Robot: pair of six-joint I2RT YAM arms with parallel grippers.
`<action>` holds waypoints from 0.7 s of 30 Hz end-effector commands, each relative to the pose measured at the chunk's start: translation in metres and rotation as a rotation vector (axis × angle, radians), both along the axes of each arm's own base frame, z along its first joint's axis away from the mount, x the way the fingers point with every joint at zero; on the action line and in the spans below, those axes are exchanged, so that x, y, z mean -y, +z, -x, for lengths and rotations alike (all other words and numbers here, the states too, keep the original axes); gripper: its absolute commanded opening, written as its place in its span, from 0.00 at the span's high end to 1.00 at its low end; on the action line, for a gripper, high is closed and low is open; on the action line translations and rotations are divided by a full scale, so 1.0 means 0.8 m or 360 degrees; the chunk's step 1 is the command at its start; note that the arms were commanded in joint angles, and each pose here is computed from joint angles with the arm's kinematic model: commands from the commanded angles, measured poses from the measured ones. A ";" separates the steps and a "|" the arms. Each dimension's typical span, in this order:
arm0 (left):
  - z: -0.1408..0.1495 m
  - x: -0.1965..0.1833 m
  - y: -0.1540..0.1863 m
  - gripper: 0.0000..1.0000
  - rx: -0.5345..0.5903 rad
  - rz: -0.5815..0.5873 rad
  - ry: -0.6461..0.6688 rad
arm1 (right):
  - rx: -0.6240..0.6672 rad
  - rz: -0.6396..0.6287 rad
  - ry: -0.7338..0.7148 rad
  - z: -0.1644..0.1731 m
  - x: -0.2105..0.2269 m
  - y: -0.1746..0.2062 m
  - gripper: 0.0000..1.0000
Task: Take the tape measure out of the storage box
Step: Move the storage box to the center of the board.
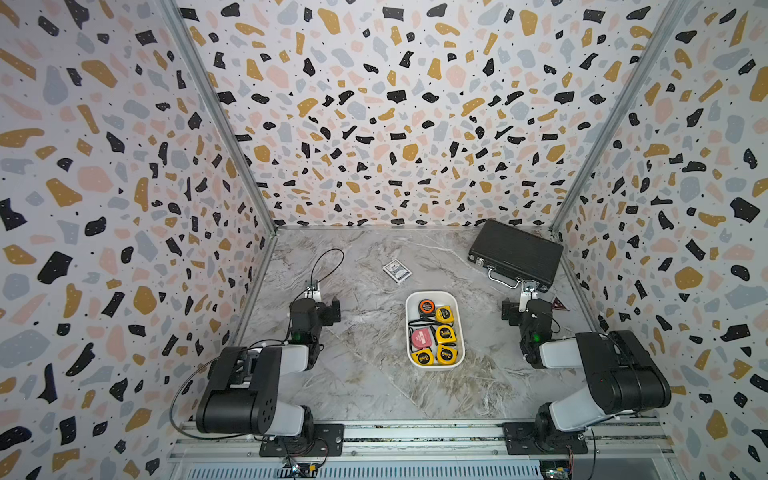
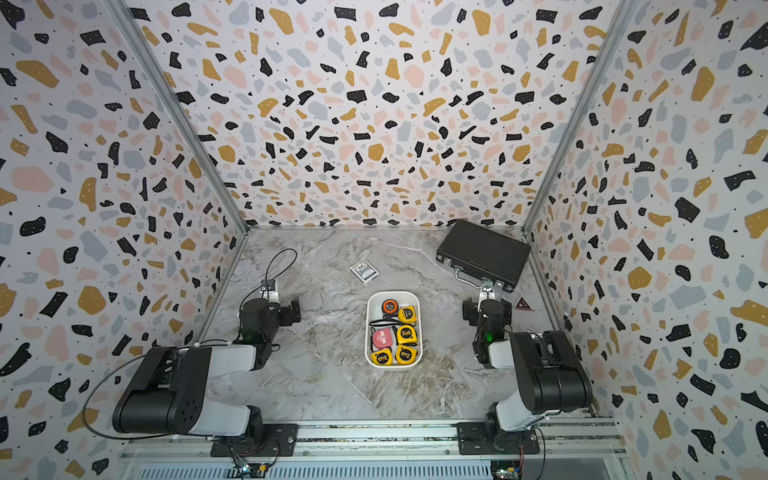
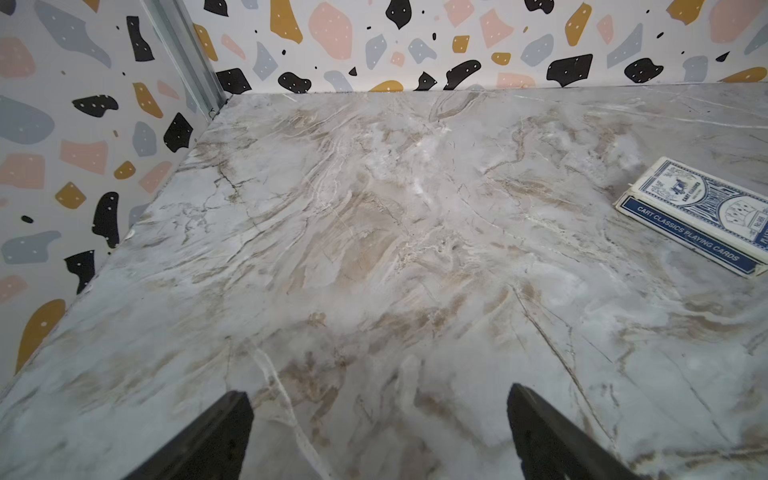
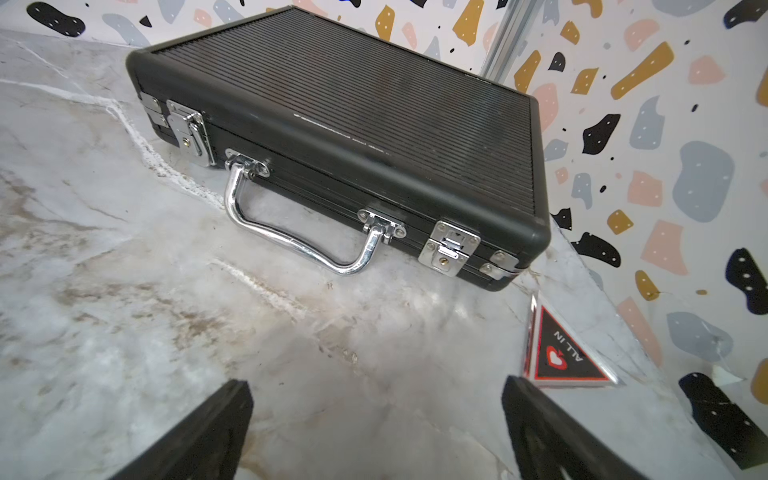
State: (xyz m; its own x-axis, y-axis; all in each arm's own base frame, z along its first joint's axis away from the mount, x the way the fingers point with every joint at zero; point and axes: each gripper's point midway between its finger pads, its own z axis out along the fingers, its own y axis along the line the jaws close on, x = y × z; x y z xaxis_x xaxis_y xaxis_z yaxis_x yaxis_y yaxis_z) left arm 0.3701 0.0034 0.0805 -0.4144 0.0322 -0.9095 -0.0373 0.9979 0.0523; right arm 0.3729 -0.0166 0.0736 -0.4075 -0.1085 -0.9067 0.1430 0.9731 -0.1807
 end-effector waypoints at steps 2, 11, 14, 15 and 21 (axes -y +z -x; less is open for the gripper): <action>-0.009 0.005 0.022 0.00 0.0104 0.0005 -0.0036 | 0.0059 -0.0006 -0.0019 -0.007 0.002 0.016 0.01; -0.010 0.006 0.022 0.00 0.0100 0.0005 -0.0043 | 0.0058 -0.0007 -0.0019 -0.007 0.003 0.016 0.01; -0.010 0.006 0.022 0.00 0.0101 0.0005 -0.0041 | 0.0057 -0.0008 -0.0015 -0.007 0.002 0.015 0.01; -0.009 0.006 0.022 0.00 0.0102 0.0005 -0.0042 | 0.0058 -0.0007 -0.0005 -0.008 0.001 0.016 0.01; -0.016 0.007 0.052 0.00 0.0020 0.0001 -0.0042 | -0.0003 -0.0011 0.0117 -0.009 -0.015 0.038 0.01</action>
State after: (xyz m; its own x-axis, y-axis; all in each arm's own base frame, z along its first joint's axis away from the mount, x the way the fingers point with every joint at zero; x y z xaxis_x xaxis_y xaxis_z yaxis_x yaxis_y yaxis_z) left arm 0.3730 0.0009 0.0918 -0.4352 0.0332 -0.8997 -0.0232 0.9986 0.0481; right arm 0.3706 -0.0106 0.0745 -0.4273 -0.1220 -0.8958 0.1004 0.9783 -0.1812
